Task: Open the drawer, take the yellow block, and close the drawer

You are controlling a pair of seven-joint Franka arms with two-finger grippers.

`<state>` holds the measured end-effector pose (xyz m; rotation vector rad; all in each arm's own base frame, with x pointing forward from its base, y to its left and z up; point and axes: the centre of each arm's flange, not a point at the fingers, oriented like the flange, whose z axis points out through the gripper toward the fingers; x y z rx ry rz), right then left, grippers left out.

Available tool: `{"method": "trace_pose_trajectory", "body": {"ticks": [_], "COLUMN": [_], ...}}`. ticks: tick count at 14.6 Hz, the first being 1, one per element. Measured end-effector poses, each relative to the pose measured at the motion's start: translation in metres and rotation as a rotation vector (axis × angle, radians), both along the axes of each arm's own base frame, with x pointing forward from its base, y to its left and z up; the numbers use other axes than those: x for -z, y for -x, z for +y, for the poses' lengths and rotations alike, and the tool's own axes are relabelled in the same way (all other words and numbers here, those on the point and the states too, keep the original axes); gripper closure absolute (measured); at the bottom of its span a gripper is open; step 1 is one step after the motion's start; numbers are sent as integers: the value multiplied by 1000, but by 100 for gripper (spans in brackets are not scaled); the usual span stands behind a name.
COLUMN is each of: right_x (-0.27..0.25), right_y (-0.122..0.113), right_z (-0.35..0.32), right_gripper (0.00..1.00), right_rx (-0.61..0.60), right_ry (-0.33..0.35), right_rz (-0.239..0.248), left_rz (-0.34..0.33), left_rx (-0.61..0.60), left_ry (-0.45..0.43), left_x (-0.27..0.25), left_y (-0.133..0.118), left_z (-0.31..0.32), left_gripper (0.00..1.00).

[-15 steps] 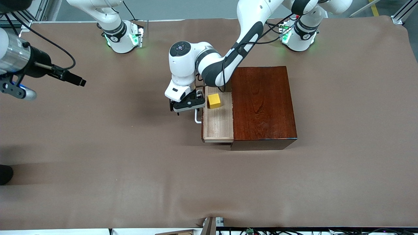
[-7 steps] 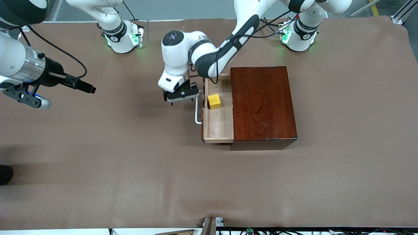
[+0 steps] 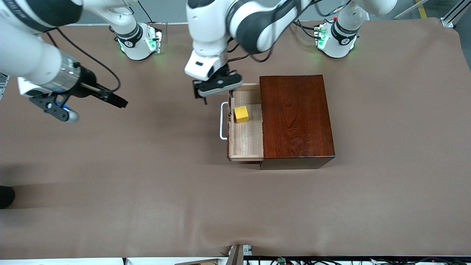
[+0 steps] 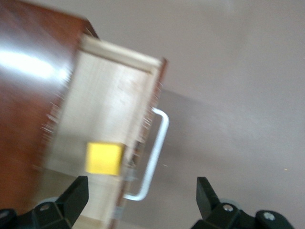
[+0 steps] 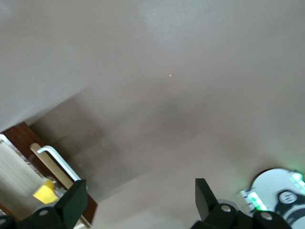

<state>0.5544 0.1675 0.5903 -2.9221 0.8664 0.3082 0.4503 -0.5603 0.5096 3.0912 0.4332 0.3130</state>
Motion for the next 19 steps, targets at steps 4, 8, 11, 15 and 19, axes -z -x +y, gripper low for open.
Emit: {"method": "trace_pose_trajectory", "body": {"ticks": [4,8,11,15,19], "right_x": [11,27,37,54,79], "right_y": [9,19,23,25,36], "right_z": [61,110,132,168,224], "right_gripper": [0,0,0,0,0], "right_rx": [82,198,270,382,502], "right_ry": [22,49,58,47,36], "right_rz": [5,22,37,38,27], "left_rz": [59,119,168,218,259], "left_rx": [-18,0,77,141,212], "left_ry": [-23,-76,-114,-134,-129], "left_x": [-52,-68,-86,-102,-110], "left_y": [-43,-74,-98,-116,-118], "left_z": [82,148,212,291,363], "left_gripper": [0,0,0,0,0]}}
